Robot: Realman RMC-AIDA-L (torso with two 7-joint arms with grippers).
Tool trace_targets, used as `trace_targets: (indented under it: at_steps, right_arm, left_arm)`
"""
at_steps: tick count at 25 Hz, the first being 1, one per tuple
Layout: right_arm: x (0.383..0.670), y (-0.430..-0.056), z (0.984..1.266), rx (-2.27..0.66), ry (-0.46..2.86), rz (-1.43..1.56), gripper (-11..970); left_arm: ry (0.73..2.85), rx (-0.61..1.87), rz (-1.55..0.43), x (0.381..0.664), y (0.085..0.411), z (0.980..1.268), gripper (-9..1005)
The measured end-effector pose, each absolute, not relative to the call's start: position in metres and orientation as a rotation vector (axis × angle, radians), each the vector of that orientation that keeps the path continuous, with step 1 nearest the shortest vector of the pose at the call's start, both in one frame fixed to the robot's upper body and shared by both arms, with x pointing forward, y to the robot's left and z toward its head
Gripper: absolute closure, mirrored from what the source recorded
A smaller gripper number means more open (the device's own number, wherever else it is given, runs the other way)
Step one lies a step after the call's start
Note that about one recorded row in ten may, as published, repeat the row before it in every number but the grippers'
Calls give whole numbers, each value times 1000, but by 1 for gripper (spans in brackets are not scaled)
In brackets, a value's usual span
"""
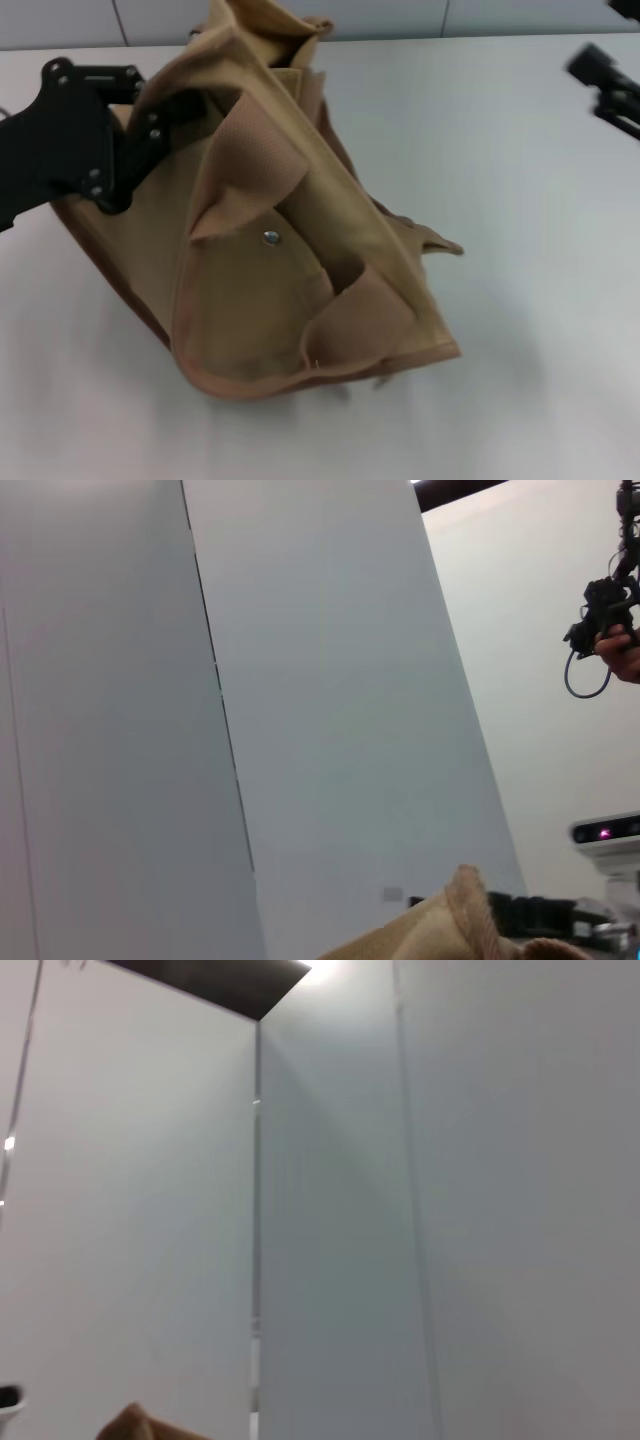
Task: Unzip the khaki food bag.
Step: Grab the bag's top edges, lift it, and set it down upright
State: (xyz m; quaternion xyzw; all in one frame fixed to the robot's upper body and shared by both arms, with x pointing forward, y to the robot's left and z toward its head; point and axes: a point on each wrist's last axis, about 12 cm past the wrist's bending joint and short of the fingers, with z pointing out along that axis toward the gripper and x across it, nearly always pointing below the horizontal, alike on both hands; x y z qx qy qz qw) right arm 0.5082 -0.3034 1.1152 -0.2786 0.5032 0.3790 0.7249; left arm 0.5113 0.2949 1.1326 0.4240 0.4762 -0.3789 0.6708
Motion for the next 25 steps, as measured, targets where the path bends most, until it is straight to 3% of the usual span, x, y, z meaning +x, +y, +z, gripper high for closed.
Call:
trace_targets:
  at_steps: [3, 8, 25]
  right_arm:
    - [526, -267, 1113, -746, 1097, 893, 121]
    - [527, -231, 1101, -916, 1085, 923, 131]
    - [533, -184, 1092, -1047, 926, 788, 186]
  left_arm:
    - [1060, 970, -867, 516, 290, 1137, 917]
    - [1053, 963, -866, 518, 289, 1139, 917]
    - [1034, 973, -889, 523, 281, 1142, 918]
